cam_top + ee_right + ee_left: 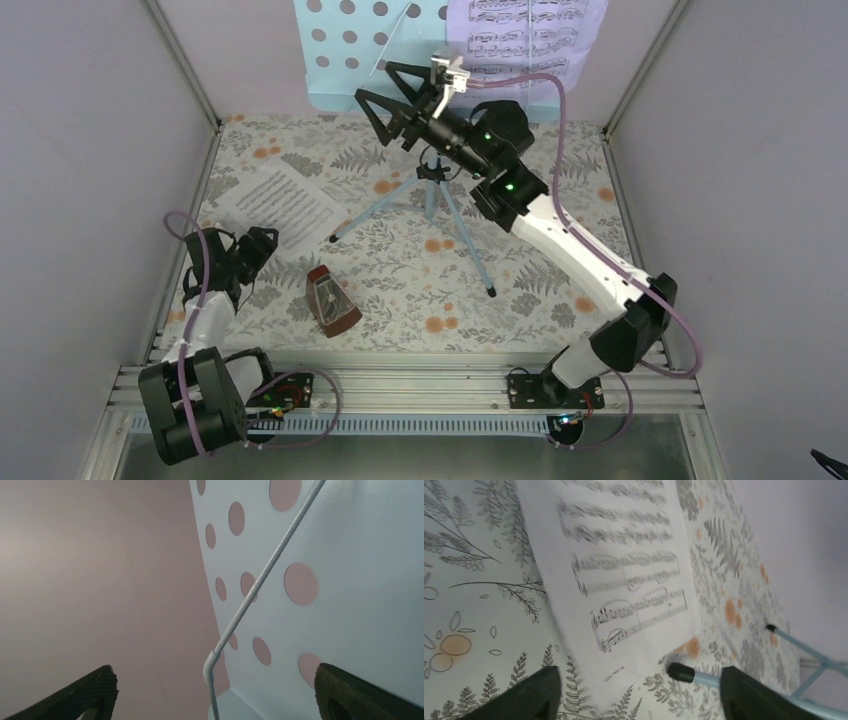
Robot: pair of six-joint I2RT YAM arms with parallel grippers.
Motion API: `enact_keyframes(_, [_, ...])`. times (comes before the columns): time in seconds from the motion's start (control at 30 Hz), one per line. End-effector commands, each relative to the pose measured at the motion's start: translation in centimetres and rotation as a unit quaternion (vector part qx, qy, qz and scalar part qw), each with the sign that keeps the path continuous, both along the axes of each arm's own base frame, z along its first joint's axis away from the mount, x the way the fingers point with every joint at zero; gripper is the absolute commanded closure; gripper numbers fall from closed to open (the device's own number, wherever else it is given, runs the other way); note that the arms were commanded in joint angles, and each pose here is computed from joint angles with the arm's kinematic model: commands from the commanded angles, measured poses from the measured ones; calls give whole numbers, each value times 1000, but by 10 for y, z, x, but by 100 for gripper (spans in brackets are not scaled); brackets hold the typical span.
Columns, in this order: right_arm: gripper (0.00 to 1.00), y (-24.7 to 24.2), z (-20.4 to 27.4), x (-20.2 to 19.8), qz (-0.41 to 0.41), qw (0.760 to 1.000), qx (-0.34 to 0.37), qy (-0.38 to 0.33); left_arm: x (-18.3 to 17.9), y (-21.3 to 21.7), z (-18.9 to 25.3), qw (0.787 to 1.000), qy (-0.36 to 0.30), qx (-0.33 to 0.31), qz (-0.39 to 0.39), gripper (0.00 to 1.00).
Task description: Pack up the instrument practice props
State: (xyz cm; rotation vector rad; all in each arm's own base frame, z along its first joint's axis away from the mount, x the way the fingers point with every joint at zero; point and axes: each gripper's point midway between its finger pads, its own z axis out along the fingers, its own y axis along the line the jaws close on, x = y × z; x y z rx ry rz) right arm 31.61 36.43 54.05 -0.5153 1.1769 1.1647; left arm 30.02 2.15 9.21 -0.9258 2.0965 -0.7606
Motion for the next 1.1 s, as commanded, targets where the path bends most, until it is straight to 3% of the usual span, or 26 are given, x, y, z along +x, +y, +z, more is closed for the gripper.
enact_keyframes(0.0, [5, -25, 13, -24, -9, 1000, 10, -14, -2, 18, 8, 998, -14, 36, 40, 7])
enact_keyframes(0.07, [3, -34, 12, -33, -12, 1000, 5, -16, -7, 24, 8, 997, -2, 41, 58, 0])
enact_keyframes(0.33, [0, -70, -8, -55, -59, 997, -46, -11, -30, 62, 33, 980, 27, 111, 162, 0])
enact_keyframes(0.4, [0, -86, -9, -55, -98, 994, -57, -8, -27, 64, 61, 978, -8, 132, 159, 0])
enact_keyframes(0.5, [0, -121, -6, -52, -175, 983, -52, -2, -12, 47, 126, 977, -111, 149, 102, 0])
enact_keyframes(0.6, [0, -143, 3, -54, -212, 976, -45, -8, -4, 25, 202, 961, -207, 179, 46, 0])
enact_keyframes(0.7, [0, -157, 18, -63, -226, 973, -41, -22, -7, -6, 289, 928, -297, 222, -24, 3])
enact_keyframes(0.8, [0, -170, 32, -69, -244, 968, -38, -33, -17, -63, 351, 884, -373, 234, -156, 9])
enact_keyframes(0.93, [0, -186, 49, -73, -281, 957, -43, -49, -32, -128, 388, 842, -410, 212, -279, 11])
enact_keyframes(1.07, [0, -209, 62, -66, -346, 936, -50, -41, -48, -177, 407, 813, -431, 172, -352, 14])
